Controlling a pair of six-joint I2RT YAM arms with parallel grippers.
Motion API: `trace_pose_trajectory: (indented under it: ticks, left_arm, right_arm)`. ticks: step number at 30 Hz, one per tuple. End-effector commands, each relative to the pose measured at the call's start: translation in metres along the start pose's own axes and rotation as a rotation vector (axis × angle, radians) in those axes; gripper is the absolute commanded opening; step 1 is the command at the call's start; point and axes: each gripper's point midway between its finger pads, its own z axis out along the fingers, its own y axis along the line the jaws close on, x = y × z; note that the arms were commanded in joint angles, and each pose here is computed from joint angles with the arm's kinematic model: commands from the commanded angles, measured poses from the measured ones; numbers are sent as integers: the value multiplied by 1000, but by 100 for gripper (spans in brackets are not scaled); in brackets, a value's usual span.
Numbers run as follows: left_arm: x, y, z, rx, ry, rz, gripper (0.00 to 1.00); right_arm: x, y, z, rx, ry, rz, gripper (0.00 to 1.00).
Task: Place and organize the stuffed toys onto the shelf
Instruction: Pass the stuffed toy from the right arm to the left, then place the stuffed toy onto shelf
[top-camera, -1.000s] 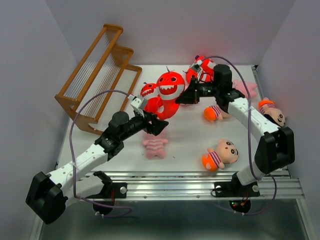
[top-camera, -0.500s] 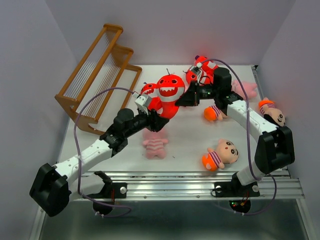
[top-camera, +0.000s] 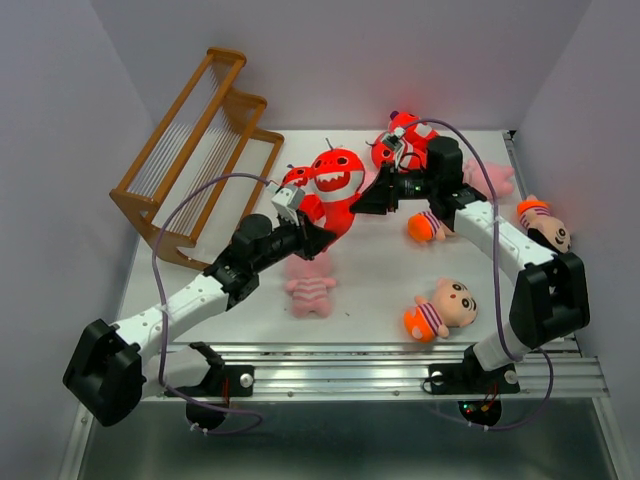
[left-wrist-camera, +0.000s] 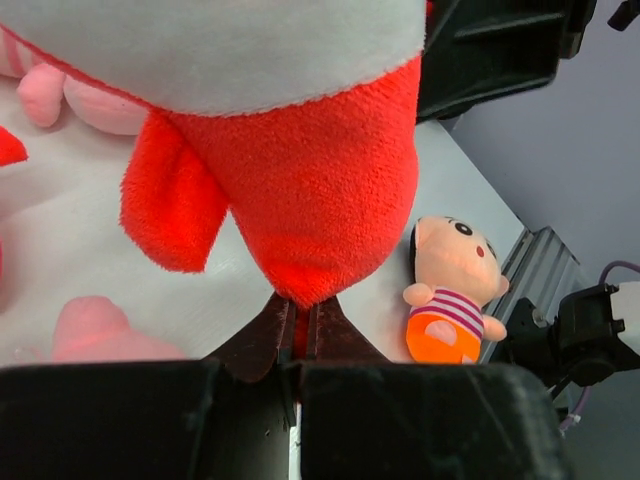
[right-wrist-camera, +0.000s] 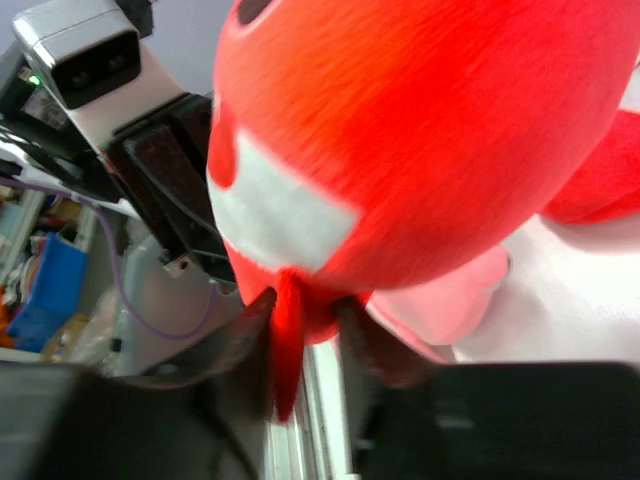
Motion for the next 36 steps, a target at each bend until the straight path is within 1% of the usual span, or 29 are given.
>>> trace_pose_trajectory:
  ticks: [1,2,3,4,5,6,7,8,10,12,14,15,16,17,18,19,20,21,22,23,24,25,27,28,29,31,33,35,36]
  left_arm:
    - [-53,-16,-8,2,-170,7,0]
    - [-52,-13,-9,-19,-170,3,0]
    - [-56,-11,-11,-37,-182,1,0]
    - [-61,-6,-13,-74,-204,1,0]
    - [-60,0,-15,-106,-199,-2,0]
    - [-66,3,-16,-130,-214,-1,0]
    - [-72,10,-19,-179,-236,1,0]
    - [-70,16,-21,-212,-226,-5,0]
    - [-82,37,-26,-333,-265,-20,0]
    - [-95,42,-27,-369,-294,-18,0]
    - [-98,51,-23,-410,-296,-18,0]
    - [-100,54,-20,-424,-296,-22,0]
    - [-110,55,-18,-428,-313,-28,0]
    - [-105,64,-11,-449,-290,-40,0]
    - [-116,62,-7,-444,-302,-47,0]
    - [-118,65,-3,-452,-299,-55,0]
    - [-113,77,5,-479,-276,-65,0]
    - [-125,76,9,-477,-293,-80,0]
    - [-120,84,18,-492,-271,-91,0]
    - [-124,91,20,-508,-271,-101,0]
    - [-137,90,24,-509,-291,-114,0]
    - [-131,100,34,-529,-266,-132,0]
    - [-144,108,40,-548,-277,-158,0]
    - [-137,116,48,-562,-255,-177,0]
    - [-144,117,52,-562,-264,-181,0]
    - [-144,123,59,-572,-259,-187,0]
    - [-139,137,68,-605,-241,-192,0]
    - [-142,151,75,-638,-241,-193,0]
    - [-151,158,77,-648,-257,-195,0]
  right_arm:
    - [-9,4,-6,50,-10,-104,47]
    - [-9,-1,-8,82,-4,-144,57]
    - [-17,-8,-9,142,-16,-171,74]
    - [-17,-13,-11,177,-12,-191,81]
    - [-16,-18,-15,219,3,-224,88]
    - [-18,-22,-18,255,0,-245,100]
    - [-19,-31,-23,323,-5,-261,100]
    - [-21,-34,-26,357,-8,-282,100]
    - [-25,-45,-40,456,-19,-343,100]
    - [-30,-54,-58,541,-39,-386,100]
    - [-28,-60,-67,580,-41,-393,100]
    - [-20,-62,-69,586,-30,-387,100]
    - [-19,-64,-75,601,-37,-384,100]
    - [-17,-66,-79,607,-38,-379,100]
    - [-11,-71,-84,619,-34,-363,100]
    - [-7,-72,-84,620,-30,-359,100]
    - [-6,-74,-89,631,-33,-359,100]
    - [-1,-78,-93,639,-29,-348,100]
    - [2,-78,-93,638,-24,-344,100]
    - [3,-80,-96,644,-30,-345,100]
    - [4,-83,-100,650,-34,-339,100]
    - [11,-85,-99,643,-26,-328,100]
    - [12,-89,-105,650,-45,-314,100]
    - [20,-91,-103,638,-39,-297,100]
    - [20,-93,-106,640,-50,-290,100]
    - [25,-98,-108,643,-53,-282,100]
    - [28,-102,-111,649,-52,-275,100]
    - [33,-103,-110,636,-43,-264,100]
    - [35,-103,-109,630,-41,-258,100]
